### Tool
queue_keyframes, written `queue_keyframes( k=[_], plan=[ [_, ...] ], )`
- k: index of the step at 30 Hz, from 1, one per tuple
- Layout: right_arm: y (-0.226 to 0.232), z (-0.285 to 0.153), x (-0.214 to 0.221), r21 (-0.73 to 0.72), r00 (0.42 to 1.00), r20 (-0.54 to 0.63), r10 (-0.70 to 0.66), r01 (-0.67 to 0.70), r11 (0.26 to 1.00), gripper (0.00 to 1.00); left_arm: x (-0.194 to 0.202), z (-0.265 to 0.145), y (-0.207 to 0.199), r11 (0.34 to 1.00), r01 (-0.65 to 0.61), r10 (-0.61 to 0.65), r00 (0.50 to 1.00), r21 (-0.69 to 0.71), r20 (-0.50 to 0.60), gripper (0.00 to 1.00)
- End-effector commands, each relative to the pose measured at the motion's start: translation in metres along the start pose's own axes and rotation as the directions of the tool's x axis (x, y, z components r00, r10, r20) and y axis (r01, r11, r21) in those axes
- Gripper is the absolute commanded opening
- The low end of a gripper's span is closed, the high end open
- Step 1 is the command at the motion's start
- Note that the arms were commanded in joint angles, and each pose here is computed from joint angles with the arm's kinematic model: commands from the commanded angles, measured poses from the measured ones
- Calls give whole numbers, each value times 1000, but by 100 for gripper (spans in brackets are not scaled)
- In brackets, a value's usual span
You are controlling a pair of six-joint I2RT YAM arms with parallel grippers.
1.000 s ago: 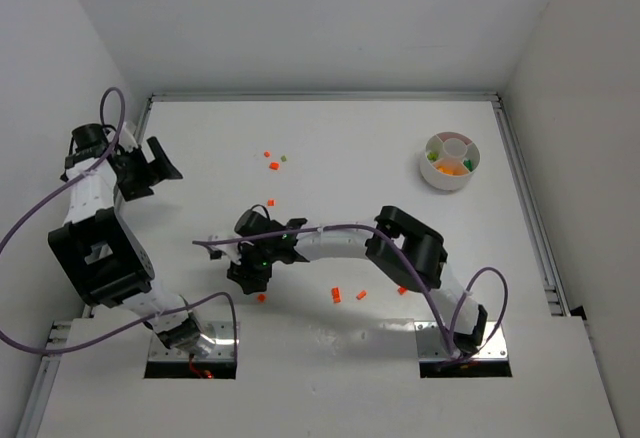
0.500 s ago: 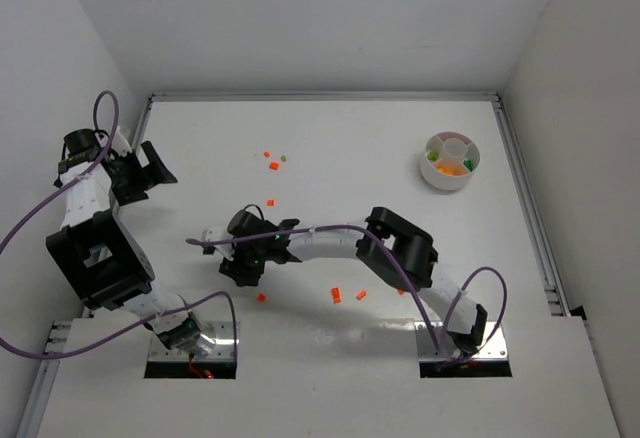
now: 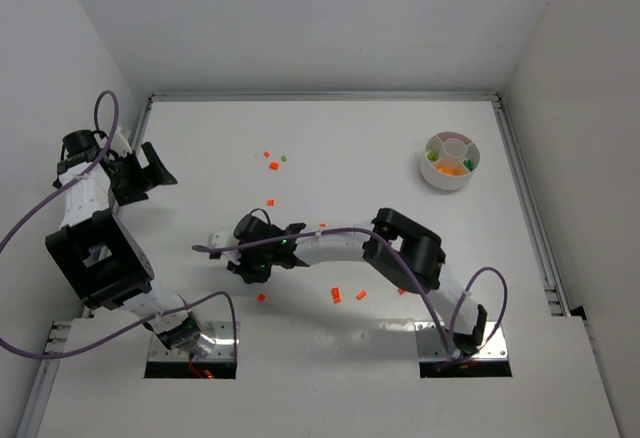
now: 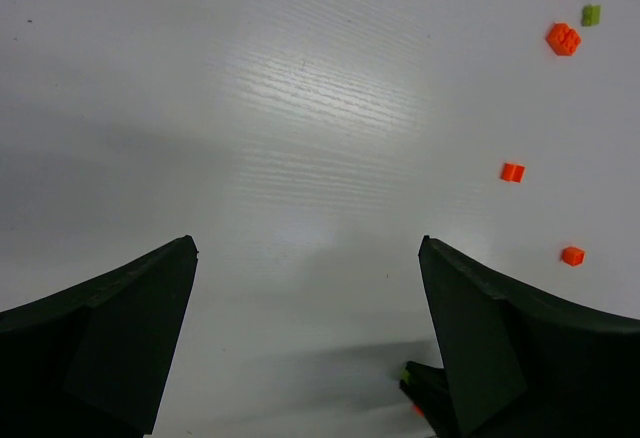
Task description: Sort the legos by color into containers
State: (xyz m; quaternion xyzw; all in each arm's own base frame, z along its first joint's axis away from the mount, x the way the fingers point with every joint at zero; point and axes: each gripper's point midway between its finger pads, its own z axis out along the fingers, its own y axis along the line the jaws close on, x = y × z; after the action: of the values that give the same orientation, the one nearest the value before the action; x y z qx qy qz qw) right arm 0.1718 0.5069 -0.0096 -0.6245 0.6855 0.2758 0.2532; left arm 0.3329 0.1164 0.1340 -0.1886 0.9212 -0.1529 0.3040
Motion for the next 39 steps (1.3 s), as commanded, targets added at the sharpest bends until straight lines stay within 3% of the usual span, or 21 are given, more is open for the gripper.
queue_keyframes(
  k=[1,7,13,16,22,29,39],
  plan=[
    [-24,-54,11,75,1000,-23,-17,19,997,3,-7,-10,-4,998,-55,55,998,25,26,100],
    [-71,-153,19,189,1000,-23,13,-8,982,0,-4,-10,-13,995,-63,61,998,77,26,100],
    [-167,-256,52,400,994,-36,108,-84,913,0,-6,3,-41,981,-153,151,988,116,29,100],
    [-237,-328,104,532,973,-56,223,-160,831,0,-4,13,-69,962,-250,250,968,106,15,100],
    [-313,-420,176,656,930,-17,367,-267,706,0,3,31,-114,930,-352,353,936,107,10,100],
    [-347,-449,208,668,922,-88,377,-227,709,0,6,42,-129,928,-351,355,935,126,-8,100],
    [-351,-442,249,630,892,-146,428,-250,736,0,5,45,-130,926,-358,362,932,121,-10,100]
  ],
)
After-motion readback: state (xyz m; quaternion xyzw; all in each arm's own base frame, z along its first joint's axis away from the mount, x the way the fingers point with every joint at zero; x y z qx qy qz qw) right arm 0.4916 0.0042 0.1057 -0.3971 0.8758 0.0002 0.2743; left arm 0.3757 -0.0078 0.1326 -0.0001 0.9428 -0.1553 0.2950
